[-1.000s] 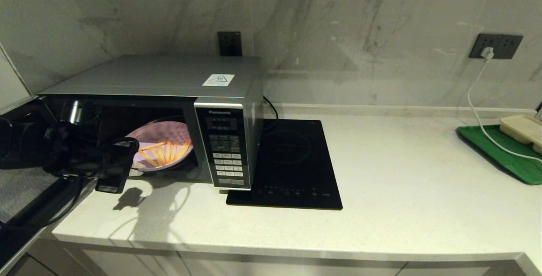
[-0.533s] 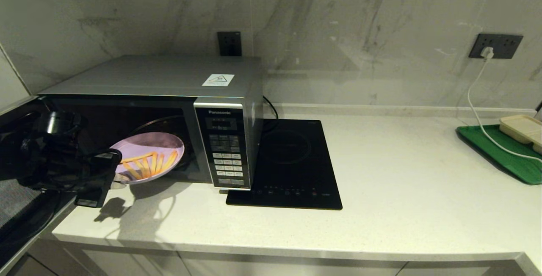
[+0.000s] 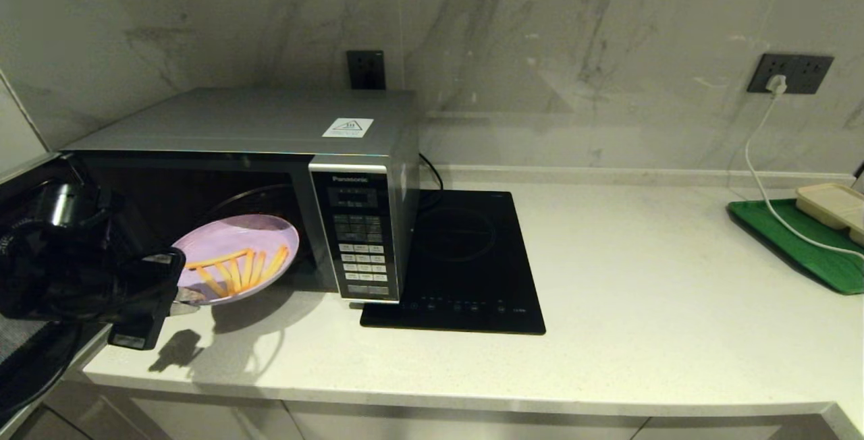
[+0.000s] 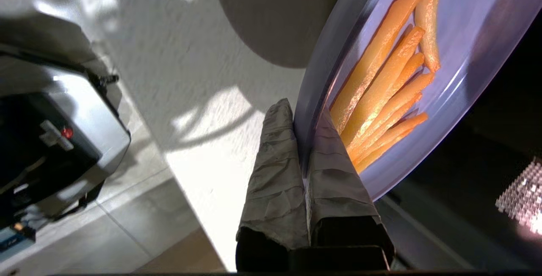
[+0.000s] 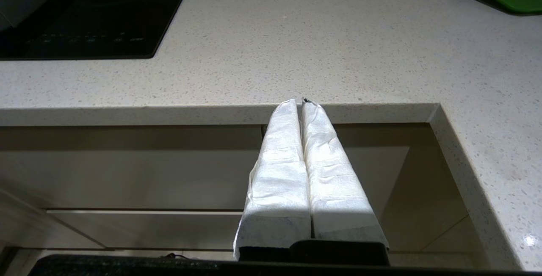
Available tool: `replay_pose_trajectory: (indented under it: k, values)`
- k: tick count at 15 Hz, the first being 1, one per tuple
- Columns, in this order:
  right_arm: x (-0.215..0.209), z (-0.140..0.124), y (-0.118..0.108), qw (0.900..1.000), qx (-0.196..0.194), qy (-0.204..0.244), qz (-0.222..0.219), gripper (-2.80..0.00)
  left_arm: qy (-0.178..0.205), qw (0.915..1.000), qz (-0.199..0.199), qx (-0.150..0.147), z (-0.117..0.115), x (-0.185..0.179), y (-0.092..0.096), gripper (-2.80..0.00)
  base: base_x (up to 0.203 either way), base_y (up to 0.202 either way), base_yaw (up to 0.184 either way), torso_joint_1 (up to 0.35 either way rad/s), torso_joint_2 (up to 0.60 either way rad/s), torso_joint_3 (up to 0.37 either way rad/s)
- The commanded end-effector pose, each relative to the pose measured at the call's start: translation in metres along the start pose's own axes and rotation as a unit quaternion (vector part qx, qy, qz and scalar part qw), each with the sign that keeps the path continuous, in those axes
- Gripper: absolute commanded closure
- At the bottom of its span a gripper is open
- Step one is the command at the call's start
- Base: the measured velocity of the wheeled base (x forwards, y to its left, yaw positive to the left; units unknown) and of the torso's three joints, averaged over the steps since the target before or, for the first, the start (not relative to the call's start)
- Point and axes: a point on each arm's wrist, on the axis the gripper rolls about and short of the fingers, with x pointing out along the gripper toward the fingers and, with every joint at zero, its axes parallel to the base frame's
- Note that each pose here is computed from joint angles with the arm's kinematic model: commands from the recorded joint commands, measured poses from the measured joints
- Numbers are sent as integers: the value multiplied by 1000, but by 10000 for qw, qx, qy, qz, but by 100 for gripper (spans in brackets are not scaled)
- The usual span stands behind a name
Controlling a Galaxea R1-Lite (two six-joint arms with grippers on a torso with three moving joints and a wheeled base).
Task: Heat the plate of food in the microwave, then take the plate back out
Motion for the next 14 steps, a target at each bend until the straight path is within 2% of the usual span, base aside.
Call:
replay_pose_trajectory:
  k: [1, 6, 8, 11, 14]
  values:
    - [0, 0, 0, 10000, 0, 7, 3, 0, 130, 9998, -168, 43, -9, -19, 8, 0, 0, 0, 0, 0, 0, 0]
    - [0, 0, 0, 10000, 0, 7, 3, 0, 207, 9993, -239, 177, -22, -38, 22, 0, 0, 0, 0, 0, 0, 0]
    - [0, 0, 0, 10000, 0, 7, 2, 0, 220, 9993, -179, 248, -26, -45, 34, 0, 0, 0, 0, 0, 0, 0]
    - [0, 0, 0, 10000, 0, 7, 3, 0, 316, 9979, 92, 556, -33, -47, 60, 0, 0, 0, 0, 0, 0, 0]
    - [0, 0, 0, 10000, 0, 7, 3, 0, 539, 9943, 26, 921, -52, -59, 79, 0, 0, 0, 0, 0, 0, 0]
